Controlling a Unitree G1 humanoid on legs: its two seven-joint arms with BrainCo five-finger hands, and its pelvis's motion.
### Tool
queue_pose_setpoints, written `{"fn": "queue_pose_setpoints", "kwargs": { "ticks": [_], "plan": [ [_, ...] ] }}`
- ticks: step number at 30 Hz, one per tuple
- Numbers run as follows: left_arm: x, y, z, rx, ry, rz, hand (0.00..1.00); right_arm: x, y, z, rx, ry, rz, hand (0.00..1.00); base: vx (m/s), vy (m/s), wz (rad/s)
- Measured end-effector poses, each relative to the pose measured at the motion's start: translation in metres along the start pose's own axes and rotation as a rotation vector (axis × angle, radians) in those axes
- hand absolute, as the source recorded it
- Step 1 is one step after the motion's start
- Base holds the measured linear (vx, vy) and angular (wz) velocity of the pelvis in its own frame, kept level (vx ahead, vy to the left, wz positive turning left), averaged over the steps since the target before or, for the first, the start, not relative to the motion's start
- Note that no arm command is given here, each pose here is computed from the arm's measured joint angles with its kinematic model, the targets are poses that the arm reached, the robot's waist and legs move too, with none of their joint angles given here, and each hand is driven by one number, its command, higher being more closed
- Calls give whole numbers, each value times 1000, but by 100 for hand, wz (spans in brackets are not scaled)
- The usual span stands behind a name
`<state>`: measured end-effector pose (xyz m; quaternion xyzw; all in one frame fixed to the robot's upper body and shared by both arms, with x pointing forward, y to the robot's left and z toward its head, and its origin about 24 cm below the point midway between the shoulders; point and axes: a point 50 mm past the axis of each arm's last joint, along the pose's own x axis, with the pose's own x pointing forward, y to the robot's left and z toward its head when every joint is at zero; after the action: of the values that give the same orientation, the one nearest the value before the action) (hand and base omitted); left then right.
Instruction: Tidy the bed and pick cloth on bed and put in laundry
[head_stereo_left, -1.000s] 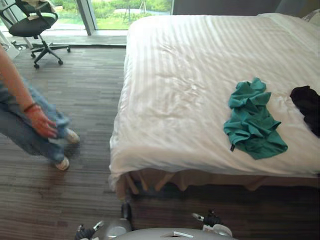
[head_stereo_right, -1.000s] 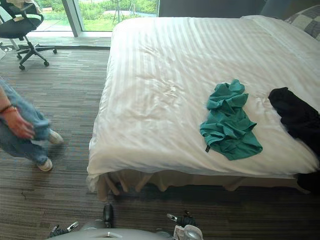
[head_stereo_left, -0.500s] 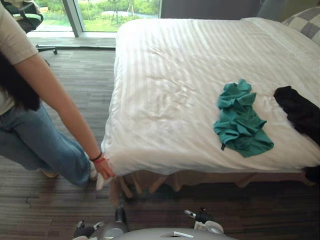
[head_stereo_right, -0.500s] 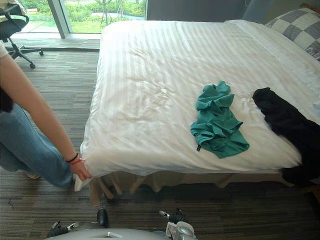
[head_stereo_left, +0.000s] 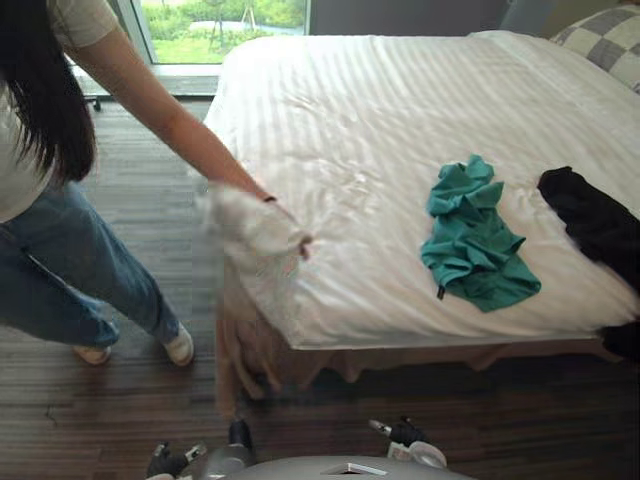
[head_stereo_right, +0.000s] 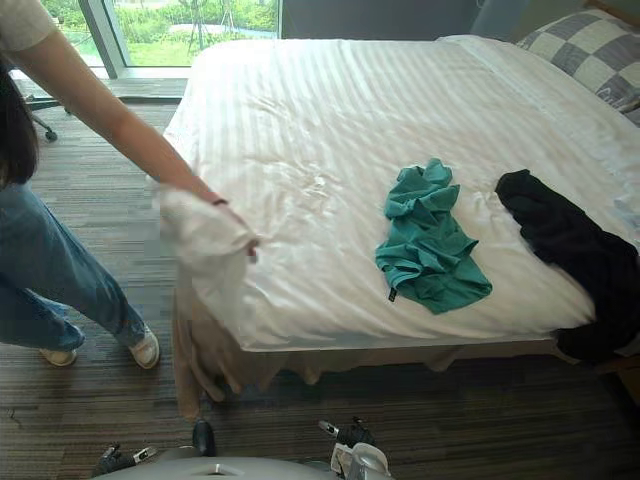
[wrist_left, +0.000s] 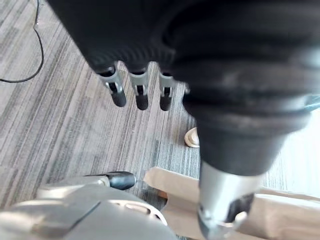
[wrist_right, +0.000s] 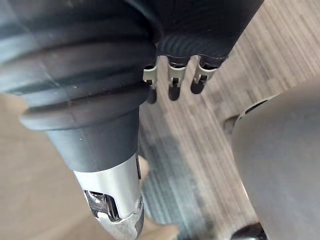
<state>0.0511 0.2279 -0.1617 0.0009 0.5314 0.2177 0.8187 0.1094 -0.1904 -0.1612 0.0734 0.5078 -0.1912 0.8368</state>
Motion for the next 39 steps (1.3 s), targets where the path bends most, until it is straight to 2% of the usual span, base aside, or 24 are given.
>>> {"fn": "queue_pose_setpoints", "kwargs": {
  "ticks": [25,28,33,34,37,39],
  "plan": [
    [1,8,-4,-153,33,55,0,0,0,0,18,-2,-2,0,-43,-7,-1],
    [2,12,2,-249,24,83,0,-1,0,-2,56,9,-13,0,95,13,11],
    [8,31,42,-561,-96,208,0,0,1,-2,56,11,-21,0,136,3,6],
    [9,34,48,-583,-118,217,0,0,1,-2,56,11,-27,0,90,-20,2],
    [8,63,86,-703,-254,313,0,0,-1,0,52,1,-46,0,57,-32,-8],
    [6,80,108,-727,-334,358,0,0,-1,1,44,-3,-47,0,7,-33,-10]
  ]
}}
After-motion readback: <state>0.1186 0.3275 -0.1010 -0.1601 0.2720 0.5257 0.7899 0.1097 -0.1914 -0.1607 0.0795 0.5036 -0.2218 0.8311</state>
